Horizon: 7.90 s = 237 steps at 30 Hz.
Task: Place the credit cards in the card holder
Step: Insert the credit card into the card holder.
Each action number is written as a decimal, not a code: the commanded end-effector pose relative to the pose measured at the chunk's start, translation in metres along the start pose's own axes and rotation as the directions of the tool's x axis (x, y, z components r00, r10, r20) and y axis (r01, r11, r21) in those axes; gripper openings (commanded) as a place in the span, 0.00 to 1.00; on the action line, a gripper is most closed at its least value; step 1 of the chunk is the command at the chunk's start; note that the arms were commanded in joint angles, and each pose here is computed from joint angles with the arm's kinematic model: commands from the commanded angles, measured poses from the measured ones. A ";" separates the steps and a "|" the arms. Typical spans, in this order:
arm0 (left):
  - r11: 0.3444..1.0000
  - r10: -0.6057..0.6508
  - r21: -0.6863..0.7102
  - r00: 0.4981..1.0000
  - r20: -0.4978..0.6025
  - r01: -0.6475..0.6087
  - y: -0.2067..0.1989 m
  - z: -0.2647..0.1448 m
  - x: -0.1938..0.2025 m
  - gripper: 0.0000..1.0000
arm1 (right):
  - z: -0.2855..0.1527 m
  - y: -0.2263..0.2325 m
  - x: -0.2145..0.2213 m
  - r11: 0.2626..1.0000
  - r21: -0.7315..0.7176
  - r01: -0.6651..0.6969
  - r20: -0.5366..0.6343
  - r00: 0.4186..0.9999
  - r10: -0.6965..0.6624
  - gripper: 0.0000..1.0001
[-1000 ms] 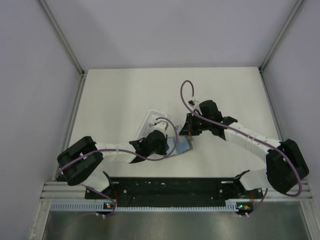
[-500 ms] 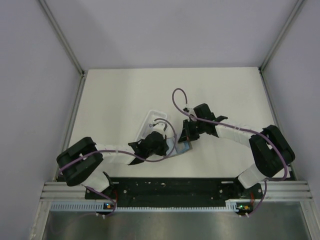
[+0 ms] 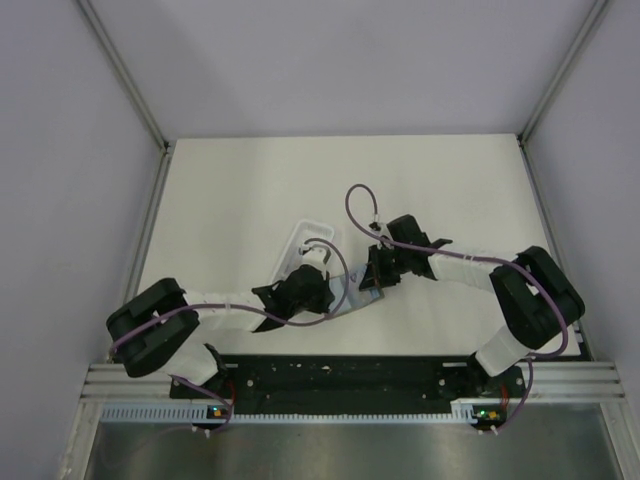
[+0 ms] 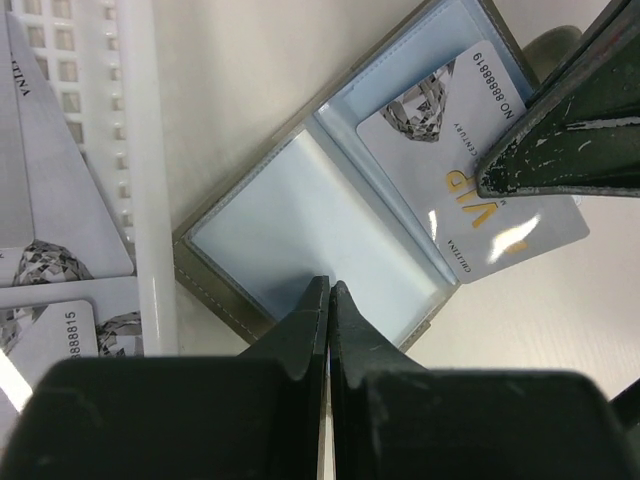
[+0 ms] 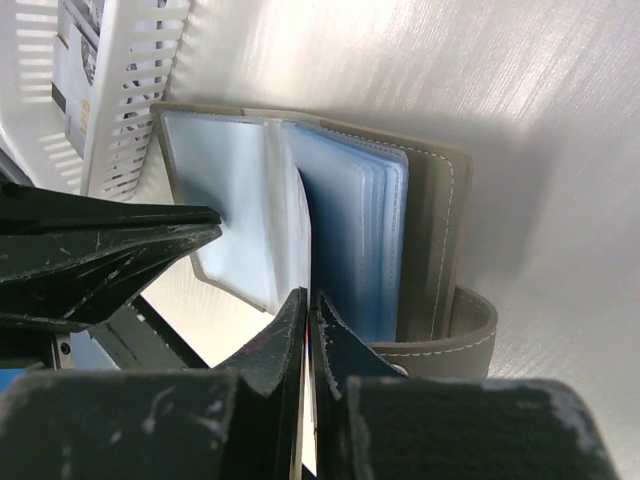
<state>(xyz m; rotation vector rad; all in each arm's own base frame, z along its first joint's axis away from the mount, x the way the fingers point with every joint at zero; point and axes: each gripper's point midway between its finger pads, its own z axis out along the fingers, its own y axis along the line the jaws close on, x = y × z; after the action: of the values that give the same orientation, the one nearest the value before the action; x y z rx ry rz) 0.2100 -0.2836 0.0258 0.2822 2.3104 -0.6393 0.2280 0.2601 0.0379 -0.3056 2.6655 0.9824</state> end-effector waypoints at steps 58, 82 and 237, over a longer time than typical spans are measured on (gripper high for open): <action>0.993 0.062 -0.092 0.984 -0.166 -0.078 0.031 0.009 0.047 0.00 | -0.031 0.012 -0.022 0.995 -0.091 -0.040 0.202 0.978 0.058 0.00; 0.992 0.063 -0.101 0.985 -0.163 -0.080 0.034 0.007 0.047 0.00 | -0.019 -0.022 -0.015 0.994 0.029 -0.109 0.198 0.975 0.101 0.00; 0.991 0.032 -0.126 0.990 -0.137 -0.050 0.035 -0.003 0.038 0.03 | 0.003 -0.008 -0.005 0.999 -0.010 -0.045 0.222 0.974 0.046 0.40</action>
<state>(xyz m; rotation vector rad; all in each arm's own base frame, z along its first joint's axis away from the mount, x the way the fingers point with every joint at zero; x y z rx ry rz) 0.2122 -0.2831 0.0229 0.2815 2.3320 -0.6047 0.2320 0.2618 0.0346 -0.0920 2.4616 1.0762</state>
